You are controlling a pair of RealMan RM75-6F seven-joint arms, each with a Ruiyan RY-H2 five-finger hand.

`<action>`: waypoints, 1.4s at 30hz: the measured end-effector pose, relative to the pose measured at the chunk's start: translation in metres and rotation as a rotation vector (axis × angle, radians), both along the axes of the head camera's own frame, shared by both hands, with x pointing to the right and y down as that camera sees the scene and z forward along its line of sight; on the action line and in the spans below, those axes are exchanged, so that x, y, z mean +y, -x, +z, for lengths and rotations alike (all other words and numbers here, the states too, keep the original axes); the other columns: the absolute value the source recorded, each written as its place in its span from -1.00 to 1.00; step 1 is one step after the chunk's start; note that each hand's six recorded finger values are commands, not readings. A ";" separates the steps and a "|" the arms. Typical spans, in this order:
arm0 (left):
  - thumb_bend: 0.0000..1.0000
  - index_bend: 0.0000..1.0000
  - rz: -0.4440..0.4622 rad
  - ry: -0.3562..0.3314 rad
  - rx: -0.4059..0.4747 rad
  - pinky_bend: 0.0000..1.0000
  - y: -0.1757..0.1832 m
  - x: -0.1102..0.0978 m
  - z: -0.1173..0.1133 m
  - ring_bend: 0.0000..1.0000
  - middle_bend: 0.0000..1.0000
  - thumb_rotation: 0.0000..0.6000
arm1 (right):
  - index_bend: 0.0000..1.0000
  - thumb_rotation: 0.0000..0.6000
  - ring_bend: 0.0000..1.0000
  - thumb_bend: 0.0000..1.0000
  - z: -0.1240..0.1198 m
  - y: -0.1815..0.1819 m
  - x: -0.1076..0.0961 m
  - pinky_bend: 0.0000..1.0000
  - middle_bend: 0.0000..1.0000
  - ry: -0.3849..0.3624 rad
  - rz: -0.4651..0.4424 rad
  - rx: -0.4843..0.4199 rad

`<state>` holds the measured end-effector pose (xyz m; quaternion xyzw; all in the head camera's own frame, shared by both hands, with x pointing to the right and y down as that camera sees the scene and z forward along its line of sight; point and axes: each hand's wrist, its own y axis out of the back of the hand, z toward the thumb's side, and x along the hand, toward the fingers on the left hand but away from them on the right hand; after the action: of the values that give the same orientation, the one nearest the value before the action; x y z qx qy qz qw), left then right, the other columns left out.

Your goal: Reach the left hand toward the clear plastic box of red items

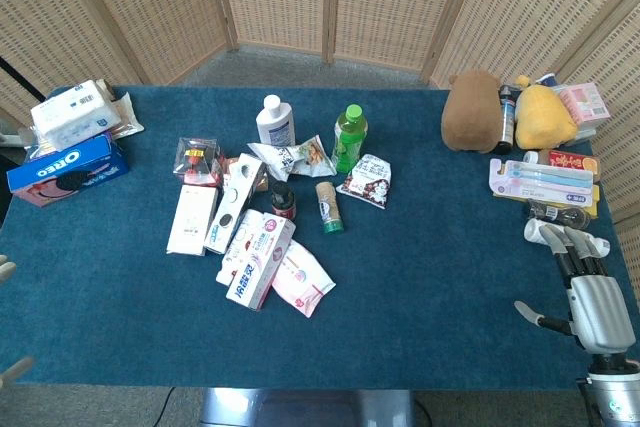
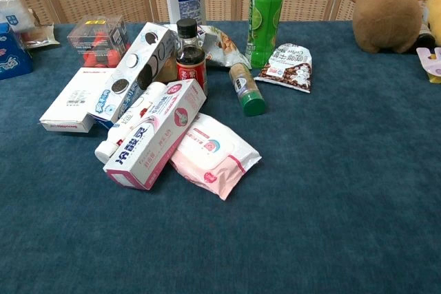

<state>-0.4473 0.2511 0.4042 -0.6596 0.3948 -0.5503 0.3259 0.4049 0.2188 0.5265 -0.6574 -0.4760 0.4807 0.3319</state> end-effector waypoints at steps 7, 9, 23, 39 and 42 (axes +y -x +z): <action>-1.00 -1.00 -0.011 0.023 0.001 -1.00 0.003 -0.005 0.009 -1.00 -1.00 1.00 | -0.96 1.00 -1.00 -1.00 0.000 -0.001 0.001 -1.00 -1.00 0.004 0.007 0.001; -1.00 -1.00 -0.005 0.032 0.004 -1.00 0.002 -0.008 0.014 -1.00 -1.00 1.00 | -0.96 1.00 -1.00 -1.00 -0.001 -0.002 -0.001 -1.00 -1.00 -0.001 0.010 -0.001; -1.00 -1.00 0.096 0.102 -0.031 -1.00 -0.011 -0.104 0.086 -1.00 -1.00 1.00 | -0.96 1.00 -1.00 -1.00 -0.006 -0.003 -0.003 -1.00 -1.00 -0.018 0.016 -0.011; -1.00 -1.00 0.090 0.130 -0.133 -1.00 -0.065 -0.216 0.192 -1.00 -1.00 1.00 | -0.96 1.00 -1.00 -1.00 -0.011 -0.018 -0.010 -1.00 -1.00 -0.021 0.072 -0.021; -1.00 -1.00 0.110 0.123 -0.157 -1.00 -0.082 -0.236 0.204 -1.00 -1.00 1.00 | -0.96 1.00 -1.00 -1.00 -0.010 -0.021 -0.012 -1.00 -1.00 -0.018 0.083 -0.019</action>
<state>-0.3653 0.0155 0.6085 -0.6539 0.2965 -0.6049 0.3444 0.4262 0.2071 0.5169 -0.6386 -0.5104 0.4836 0.3128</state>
